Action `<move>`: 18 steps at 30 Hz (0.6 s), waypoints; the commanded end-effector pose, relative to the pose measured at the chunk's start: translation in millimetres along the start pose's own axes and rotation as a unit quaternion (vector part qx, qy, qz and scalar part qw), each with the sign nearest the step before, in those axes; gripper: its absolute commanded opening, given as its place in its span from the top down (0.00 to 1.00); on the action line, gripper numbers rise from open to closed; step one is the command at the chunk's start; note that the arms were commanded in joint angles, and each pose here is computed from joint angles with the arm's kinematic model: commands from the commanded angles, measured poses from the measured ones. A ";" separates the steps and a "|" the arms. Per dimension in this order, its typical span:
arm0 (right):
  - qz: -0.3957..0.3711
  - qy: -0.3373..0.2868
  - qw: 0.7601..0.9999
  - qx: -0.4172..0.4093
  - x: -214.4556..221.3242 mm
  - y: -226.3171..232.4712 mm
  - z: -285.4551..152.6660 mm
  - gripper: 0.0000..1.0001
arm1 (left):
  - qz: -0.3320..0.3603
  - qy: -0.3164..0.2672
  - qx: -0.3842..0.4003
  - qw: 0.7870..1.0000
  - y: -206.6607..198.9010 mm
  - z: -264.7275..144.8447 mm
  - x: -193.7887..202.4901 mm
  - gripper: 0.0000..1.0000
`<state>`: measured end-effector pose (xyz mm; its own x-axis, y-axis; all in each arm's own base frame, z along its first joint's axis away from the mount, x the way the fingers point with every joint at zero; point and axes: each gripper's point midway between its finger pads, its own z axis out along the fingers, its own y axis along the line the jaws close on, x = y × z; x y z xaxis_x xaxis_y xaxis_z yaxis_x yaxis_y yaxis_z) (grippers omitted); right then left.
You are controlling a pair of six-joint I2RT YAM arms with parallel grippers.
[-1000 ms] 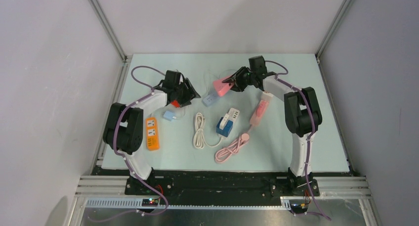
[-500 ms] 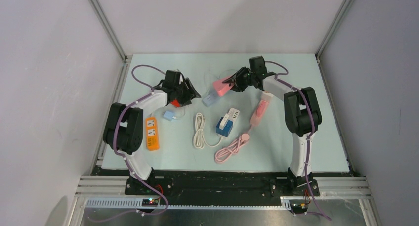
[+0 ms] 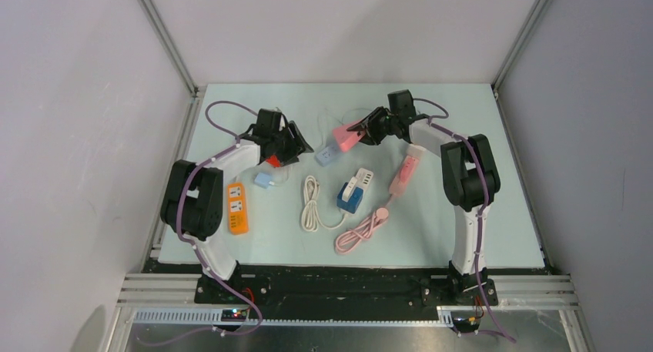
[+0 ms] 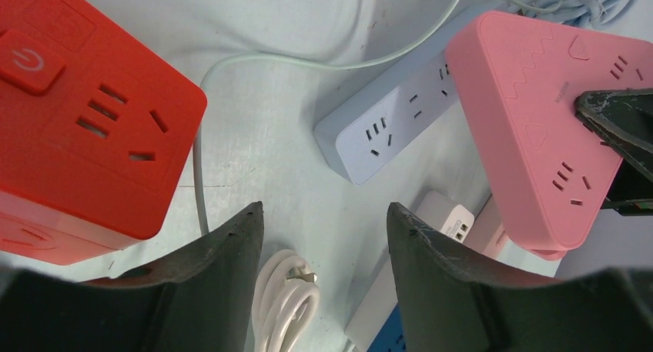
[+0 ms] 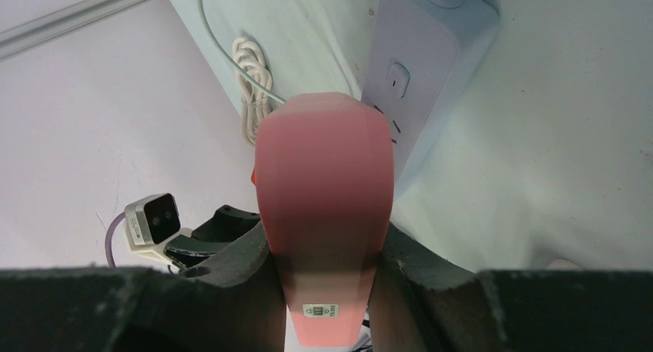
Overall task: Insert the plug
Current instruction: Insert the plug into the socket.
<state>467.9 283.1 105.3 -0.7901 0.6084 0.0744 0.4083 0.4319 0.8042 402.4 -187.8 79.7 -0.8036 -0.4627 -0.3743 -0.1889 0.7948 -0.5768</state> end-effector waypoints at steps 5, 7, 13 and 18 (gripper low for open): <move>0.023 0.004 0.998 0.060 10.8 -41.2 1.4 0.97 | 0.014 -0.008 0.025 1.000 -13.0 -3.2 -10.3 0.36; 0.027 0.005 0.997 0.071 13.3 -51.6 1.4 0.93 | 0.015 -0.010 0.028 0.999 -15.3 -4.9 -11.5 0.36; 0.038 0.018 0.995 0.091 23.2 -75.4 4.3 0.79 | 0.015 -0.013 0.032 0.999 -18.0 -6.8 -13.1 0.36; 0.046 0.028 0.992 0.115 29.6 -98.3 6.9 0.76 | 0.015 -0.013 0.036 0.999 -20.8 -7.7 -14.0 0.36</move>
<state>461.2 280.3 97.3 -0.7876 0.6133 0.0589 0.3837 0.4134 0.8257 400.6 -191.0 80.9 -0.8119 -0.4567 -0.3638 -0.1795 0.7882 -0.5887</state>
